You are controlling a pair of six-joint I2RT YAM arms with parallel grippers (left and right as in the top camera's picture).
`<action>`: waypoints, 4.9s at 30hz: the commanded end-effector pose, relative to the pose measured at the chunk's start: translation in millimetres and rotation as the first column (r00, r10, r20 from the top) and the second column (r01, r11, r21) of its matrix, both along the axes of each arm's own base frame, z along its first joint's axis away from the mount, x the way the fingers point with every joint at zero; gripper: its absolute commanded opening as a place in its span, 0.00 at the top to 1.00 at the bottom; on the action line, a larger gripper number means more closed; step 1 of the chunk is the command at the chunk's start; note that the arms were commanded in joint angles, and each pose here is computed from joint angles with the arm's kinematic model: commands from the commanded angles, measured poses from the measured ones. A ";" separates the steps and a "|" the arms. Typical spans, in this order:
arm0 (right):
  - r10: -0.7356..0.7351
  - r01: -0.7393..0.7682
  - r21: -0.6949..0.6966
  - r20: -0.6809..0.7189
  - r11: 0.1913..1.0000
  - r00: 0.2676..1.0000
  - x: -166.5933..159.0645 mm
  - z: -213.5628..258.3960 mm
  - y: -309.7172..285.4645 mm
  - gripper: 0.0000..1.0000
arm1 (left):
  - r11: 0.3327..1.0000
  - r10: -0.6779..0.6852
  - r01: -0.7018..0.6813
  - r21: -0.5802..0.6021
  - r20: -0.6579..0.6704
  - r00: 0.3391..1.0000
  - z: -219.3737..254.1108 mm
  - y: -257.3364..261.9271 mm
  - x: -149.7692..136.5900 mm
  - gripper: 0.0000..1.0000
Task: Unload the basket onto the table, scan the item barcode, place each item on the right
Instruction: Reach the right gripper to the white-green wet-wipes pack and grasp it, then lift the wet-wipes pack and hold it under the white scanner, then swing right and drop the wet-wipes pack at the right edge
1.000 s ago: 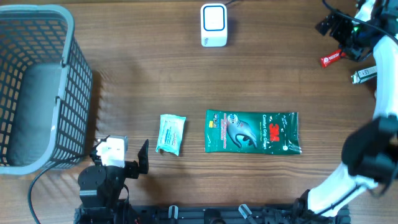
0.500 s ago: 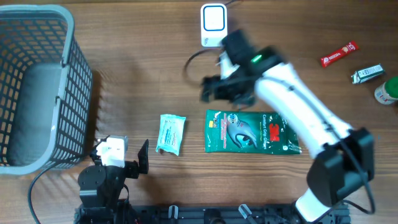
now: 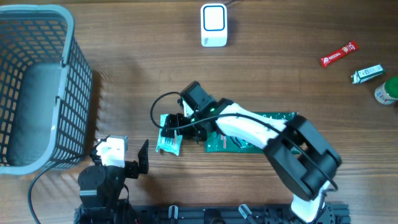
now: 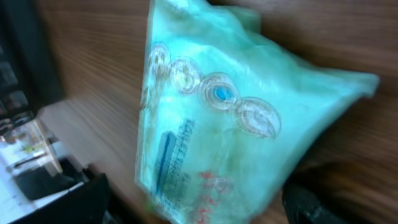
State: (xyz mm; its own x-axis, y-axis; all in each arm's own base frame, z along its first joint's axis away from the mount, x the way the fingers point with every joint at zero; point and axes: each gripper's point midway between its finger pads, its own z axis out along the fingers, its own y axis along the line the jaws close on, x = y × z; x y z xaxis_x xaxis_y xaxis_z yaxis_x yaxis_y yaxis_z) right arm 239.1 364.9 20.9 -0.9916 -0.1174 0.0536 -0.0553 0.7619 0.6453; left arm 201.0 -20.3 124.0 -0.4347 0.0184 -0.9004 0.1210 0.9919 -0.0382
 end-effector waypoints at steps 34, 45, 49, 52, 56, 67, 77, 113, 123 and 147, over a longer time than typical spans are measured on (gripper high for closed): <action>0.604 0.848 -0.528 0.660 -0.048 0.445 137.0 310.9 -256.5 0.96 | 1.000 0.013 -0.013 -0.006 0.002 1.000 -1.1 1.8 0.5 0.00; 0.907 0.986 -0.163 0.419 0.019 0.051 93.3 484.7 -225.2 0.95 | 1.000 0.013 -0.013 -0.006 0.002 1.000 -1.1 1.8 0.5 0.00; 0.977 0.922 -0.386 0.177 -0.039 0.115 124.4 454.2 -188.2 0.95 | 1.000 0.013 -0.013 -0.006 0.002 1.000 -1.1 1.8 0.5 0.00; 0.990 0.890 -0.451 0.076 -0.070 0.116 134.5 440.8 -175.8 0.95 | 1.000 0.013 -0.013 -0.006 0.002 1.000 -1.1 1.8 0.5 0.00; 0.994 0.918 -0.396 0.084 -0.028 0.067 130.6 452.3 -170.9 0.95 | 1.000 0.013 -0.013 -0.006 0.002 1.000 -1.1 1.8 0.5 0.00; 0.931 0.846 0.388 -0.161 0.366 -0.329 1.9 562.3 -136.4 0.95 | 1.000 0.013 -0.013 -0.006 0.002 1.000 -1.1 1.7 0.5 0.00; 0.938 0.951 0.133 0.177 0.278 -0.299 64.8 533.3 -169.5 0.95 | 1.000 0.013 -0.013 -0.006 0.002 1.000 -1.1 1.8 0.5 0.00; -0.595 0.302 0.658 0.278 0.690 0.754 335.8 131.5 -117.4 0.96 | 1.000 0.013 -0.013 -0.006 0.002 1.000 -1.1 1.8 0.5 0.00; -0.602 0.360 0.592 0.279 0.721 0.748 340.0 115.8 -122.5 0.95 | 1.000 0.013 -0.013 -0.006 0.002 1.000 -1.1 1.8 0.5 0.00; -0.510 0.836 -0.411 0.662 0.364 0.548 225.6 114.3 -567.1 0.01 | 1.000 0.013 -0.013 -0.006 0.002 1.000 -1.1 1.8 0.5 0.00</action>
State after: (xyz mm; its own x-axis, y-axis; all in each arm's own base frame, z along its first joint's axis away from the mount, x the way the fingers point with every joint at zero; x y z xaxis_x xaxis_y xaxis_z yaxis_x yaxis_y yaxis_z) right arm 462.3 -200.4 112.8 -0.6357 0.5566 -0.5349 0.6277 0.7760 0.0615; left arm 201.1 -20.3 123.1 -0.4365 0.0183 -0.8995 0.1206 0.9920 -0.0383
